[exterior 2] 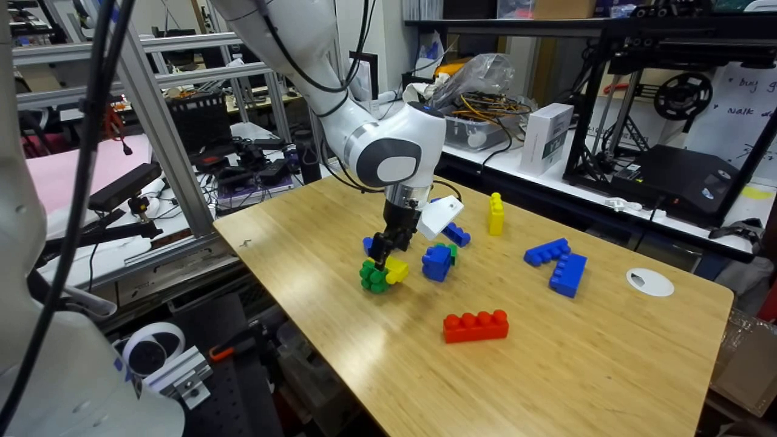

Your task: Remove the yellow building block from the blue, green and yellow structure

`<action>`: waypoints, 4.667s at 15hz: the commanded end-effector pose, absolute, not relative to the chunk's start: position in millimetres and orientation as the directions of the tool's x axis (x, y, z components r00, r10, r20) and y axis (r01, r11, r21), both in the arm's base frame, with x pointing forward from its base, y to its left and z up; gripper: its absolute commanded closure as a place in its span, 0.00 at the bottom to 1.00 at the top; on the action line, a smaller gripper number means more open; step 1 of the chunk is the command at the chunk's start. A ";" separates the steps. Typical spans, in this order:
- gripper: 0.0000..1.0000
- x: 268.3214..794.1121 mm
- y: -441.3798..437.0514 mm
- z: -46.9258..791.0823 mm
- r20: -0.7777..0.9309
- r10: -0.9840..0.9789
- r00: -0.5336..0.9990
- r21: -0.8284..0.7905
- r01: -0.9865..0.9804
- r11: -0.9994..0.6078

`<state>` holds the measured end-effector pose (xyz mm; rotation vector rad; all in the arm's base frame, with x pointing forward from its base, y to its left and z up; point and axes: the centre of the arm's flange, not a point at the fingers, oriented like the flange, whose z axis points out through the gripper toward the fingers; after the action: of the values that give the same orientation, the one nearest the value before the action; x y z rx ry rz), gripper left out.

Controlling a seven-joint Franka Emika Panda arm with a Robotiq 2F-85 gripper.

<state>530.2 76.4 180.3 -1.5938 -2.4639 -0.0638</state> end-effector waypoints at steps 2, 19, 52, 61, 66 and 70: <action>0.00 510.5 82.5 181.6 0.082 0.941 -0.330 -0.033 0.942 0.333; 0.00 518.5 81.4 167.1 -0.012 0.965 -0.262 -0.013 0.965 0.262; 0.00 542.4 96.4 139.4 -0.007 0.935 -0.354 -0.030 0.935 0.353; 0.42 536.2 108.5 130.9 -0.028 0.938 -0.346 -0.030 0.938 0.346; 0.58 535.1 110.0 130.6 -0.033 0.935 -0.354 -0.038 0.935 0.352; 0.58 534.8 107.2 127.4 -0.007 0.931 -0.366 -0.105 0.926 0.363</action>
<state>532.5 108.6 133.2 -1.7840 -2.5708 0.0865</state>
